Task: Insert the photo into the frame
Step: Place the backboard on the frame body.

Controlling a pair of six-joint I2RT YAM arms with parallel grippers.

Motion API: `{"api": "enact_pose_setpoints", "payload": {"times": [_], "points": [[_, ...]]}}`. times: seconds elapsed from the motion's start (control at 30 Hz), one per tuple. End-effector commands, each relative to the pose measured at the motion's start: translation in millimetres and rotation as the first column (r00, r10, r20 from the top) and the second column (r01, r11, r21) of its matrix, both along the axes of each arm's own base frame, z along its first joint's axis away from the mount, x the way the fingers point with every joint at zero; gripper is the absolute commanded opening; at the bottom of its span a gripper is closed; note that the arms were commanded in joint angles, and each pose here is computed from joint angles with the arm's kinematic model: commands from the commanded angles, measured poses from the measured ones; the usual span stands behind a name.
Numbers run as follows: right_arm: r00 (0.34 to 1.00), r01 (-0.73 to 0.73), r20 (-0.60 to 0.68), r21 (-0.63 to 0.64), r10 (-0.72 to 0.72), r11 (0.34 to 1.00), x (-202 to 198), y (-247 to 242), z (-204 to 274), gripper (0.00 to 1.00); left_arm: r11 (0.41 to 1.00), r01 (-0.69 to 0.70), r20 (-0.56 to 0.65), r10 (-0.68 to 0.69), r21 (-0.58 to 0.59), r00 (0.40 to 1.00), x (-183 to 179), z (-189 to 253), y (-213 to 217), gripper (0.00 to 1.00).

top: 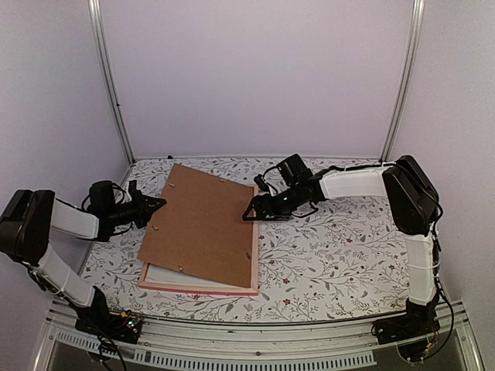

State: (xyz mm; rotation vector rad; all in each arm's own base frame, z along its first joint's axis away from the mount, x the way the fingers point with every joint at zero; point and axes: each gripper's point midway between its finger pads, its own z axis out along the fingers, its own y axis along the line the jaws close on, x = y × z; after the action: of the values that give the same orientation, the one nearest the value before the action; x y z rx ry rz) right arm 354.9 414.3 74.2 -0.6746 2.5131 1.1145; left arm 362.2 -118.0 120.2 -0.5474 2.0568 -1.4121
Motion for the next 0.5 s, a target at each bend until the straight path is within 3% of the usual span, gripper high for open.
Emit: {"api": "enact_pose_setpoints", "payload": {"times": [0.0, 0.47], "points": [[0.999, 0.021, 0.03, 0.007, -0.021, 1.0, 5.6, -5.3, 12.6, 0.94, 1.0, 0.007, 0.051, -0.007, -0.007, 0.999, 4.3, 8.4, -2.2, 0.0], [0.998, 0.054, 0.045, 0.001, -0.054, 0.999, 14.2, -13.5, 18.7, 0.94, 0.999, 0.034, -0.007, -0.034, 0.0, 0.999, -10.4, -17.6, -19.0, 0.02]]}}
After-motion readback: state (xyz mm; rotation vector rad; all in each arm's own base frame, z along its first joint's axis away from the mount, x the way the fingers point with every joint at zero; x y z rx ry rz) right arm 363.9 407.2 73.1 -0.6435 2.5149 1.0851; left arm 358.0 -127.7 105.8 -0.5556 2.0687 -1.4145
